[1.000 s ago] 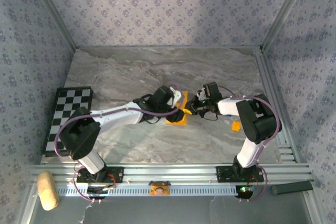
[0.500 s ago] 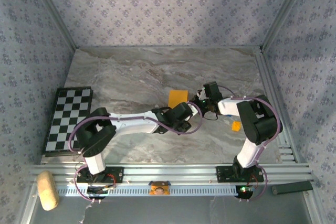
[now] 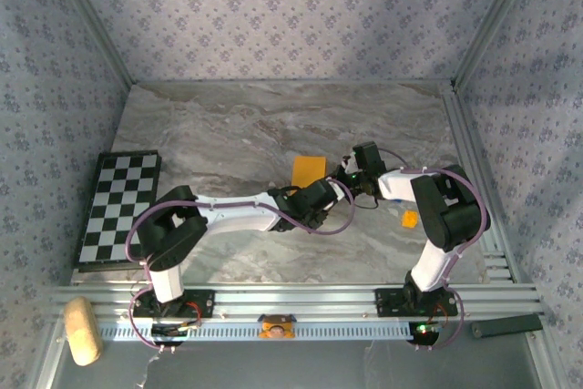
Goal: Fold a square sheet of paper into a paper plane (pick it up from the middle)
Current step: Fold the triangle a second time at the center of the table.
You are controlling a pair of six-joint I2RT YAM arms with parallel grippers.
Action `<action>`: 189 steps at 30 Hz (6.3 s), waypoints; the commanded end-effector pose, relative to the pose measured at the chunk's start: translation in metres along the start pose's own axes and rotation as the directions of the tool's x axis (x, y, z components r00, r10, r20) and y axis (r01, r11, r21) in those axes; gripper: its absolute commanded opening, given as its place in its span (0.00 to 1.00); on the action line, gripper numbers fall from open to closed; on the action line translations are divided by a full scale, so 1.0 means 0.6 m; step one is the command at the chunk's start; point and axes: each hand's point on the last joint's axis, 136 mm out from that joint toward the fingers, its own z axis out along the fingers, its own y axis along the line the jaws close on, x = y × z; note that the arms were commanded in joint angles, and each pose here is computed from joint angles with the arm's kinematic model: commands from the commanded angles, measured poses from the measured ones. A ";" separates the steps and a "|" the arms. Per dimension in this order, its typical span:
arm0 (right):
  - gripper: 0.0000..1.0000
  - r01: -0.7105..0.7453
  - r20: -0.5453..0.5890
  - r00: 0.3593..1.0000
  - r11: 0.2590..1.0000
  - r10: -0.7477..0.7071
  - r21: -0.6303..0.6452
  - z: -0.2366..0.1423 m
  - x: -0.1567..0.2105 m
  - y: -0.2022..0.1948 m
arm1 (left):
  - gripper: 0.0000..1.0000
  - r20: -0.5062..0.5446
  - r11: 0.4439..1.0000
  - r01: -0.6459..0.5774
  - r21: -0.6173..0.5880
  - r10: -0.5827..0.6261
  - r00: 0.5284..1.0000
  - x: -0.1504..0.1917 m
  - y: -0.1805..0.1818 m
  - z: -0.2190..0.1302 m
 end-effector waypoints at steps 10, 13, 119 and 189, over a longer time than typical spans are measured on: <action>0.04 0.004 0.009 1.000 1.000 -0.004 -0.006 -0.011 -0.001 0.008 | 0.01 0.013 1.000 -0.003 -0.006 0.003 1.000 -0.012 -0.001 -0.006; 0.04 0.004 0.010 1.000 1.000 -0.004 -0.008 -0.012 -0.002 0.009 | 0.00 0.016 1.000 -0.001 0.000 0.001 1.000 -0.014 -0.003 -0.007; 0.16 0.012 0.033 0.999 1.000 -0.012 0.006 -0.031 0.016 0.023 | 0.05 -0.104 0.921 0.218 0.323 -0.194 0.975 -0.034 0.038 -0.002; 0.08 0.160 -0.045 0.987 0.971 -0.154 0.177 -0.005 0.061 -0.041 | 0.05 -0.329 0.669 0.556 0.493 -0.447 0.832 -0.022 0.042 0.036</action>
